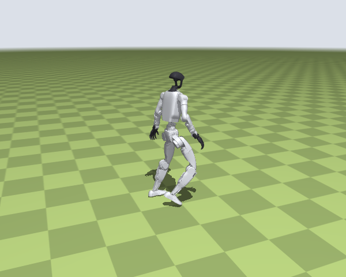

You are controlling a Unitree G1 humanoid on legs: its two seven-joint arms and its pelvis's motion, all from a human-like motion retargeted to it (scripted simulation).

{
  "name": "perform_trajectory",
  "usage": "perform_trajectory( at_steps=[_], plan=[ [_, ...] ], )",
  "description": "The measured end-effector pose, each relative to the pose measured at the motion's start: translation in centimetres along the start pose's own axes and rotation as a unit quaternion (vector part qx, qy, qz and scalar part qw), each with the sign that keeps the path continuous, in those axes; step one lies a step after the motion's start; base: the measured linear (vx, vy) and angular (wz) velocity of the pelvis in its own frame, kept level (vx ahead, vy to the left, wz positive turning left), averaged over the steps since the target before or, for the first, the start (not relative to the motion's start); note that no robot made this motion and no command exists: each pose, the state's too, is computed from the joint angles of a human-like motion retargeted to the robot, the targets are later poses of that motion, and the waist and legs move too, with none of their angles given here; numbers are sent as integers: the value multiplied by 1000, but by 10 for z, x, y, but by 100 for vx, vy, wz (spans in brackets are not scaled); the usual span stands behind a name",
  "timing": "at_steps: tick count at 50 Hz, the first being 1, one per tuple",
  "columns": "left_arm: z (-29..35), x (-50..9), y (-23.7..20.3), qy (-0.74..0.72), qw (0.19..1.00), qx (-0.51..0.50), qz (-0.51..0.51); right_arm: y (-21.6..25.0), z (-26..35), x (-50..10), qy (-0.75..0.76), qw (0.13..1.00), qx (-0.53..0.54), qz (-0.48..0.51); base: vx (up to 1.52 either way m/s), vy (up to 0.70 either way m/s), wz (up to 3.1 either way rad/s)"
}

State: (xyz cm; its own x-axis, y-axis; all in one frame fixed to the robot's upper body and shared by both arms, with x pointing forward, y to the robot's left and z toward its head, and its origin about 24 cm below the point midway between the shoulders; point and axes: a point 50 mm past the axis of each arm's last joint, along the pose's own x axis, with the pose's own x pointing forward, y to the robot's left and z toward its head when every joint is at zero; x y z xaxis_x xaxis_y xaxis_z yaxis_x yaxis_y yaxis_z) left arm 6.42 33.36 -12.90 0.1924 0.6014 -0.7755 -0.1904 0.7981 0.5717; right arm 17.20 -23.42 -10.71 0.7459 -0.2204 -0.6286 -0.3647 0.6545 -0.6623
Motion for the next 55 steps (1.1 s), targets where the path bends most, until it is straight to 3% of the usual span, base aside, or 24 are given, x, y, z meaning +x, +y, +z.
perform_trajectory(
  at_steps=[5,10,15,18,22,25,30,32,35,37,40,45,50,55],
  plan=[
    [130,-7,28,-157,986,-14,49,-77,23,5,-82,992,-17,-94,35,-9,83],
    [242,-53,27,-318,943,-55,78,-80,-21,-6,-23,997,-50,-46,72,-25,63],
    [248,-79,-5,-437,898,-56,12,-47,-95,-63,71,995,63,-43,112,-57,130],
    [259,-92,-6,-477,879,-15,-4,-49,-123,-92,115,987,100,-58,104,-80,71],
    [262,-95,6,-475,877,-56,-52,-51,-148,-118,164,975,138,-63,100,-81,-18],
    [242,-83,20,-444,882,-153,-46,-68,-148,-105,173,972,122,-99,79,-58,-140],
    [120,-36,-10,-239,930,-278,-9,-88,-118,-44,187,964,45,-182,55,-40,-90],
    [82,-32,-38,-185,948,-256,-35,-76,-86,-22,126,975,86,-165,41,-28,-30],
    [32,-35,-74,-132,978,-139,-82,-70,-42,-5,36,984,106,-138,33,-19,-72],
    [-6,-39,-86,-100,987,-70,-101,-79,-8,2,-46,991,53,-114,29,-12,-91],
    [-60,-48,-100,-7,993,-41,-113,-107,40,10,-123,985,-56,-108,27,-6,-124],
    [-137,-69,-99,152,984,-42,-77,-165,103,11,-209,946,-113,-220,21,2,-64],
    [-149,-72,-96,165,981,10,-97,-203,131,18,-191,936,-80,-283,11,1,10],
    [-122,-56,-84,101,988,-3,-118,-200,141,29,-167,950,-47,-261,9,4,0]
  ],
)
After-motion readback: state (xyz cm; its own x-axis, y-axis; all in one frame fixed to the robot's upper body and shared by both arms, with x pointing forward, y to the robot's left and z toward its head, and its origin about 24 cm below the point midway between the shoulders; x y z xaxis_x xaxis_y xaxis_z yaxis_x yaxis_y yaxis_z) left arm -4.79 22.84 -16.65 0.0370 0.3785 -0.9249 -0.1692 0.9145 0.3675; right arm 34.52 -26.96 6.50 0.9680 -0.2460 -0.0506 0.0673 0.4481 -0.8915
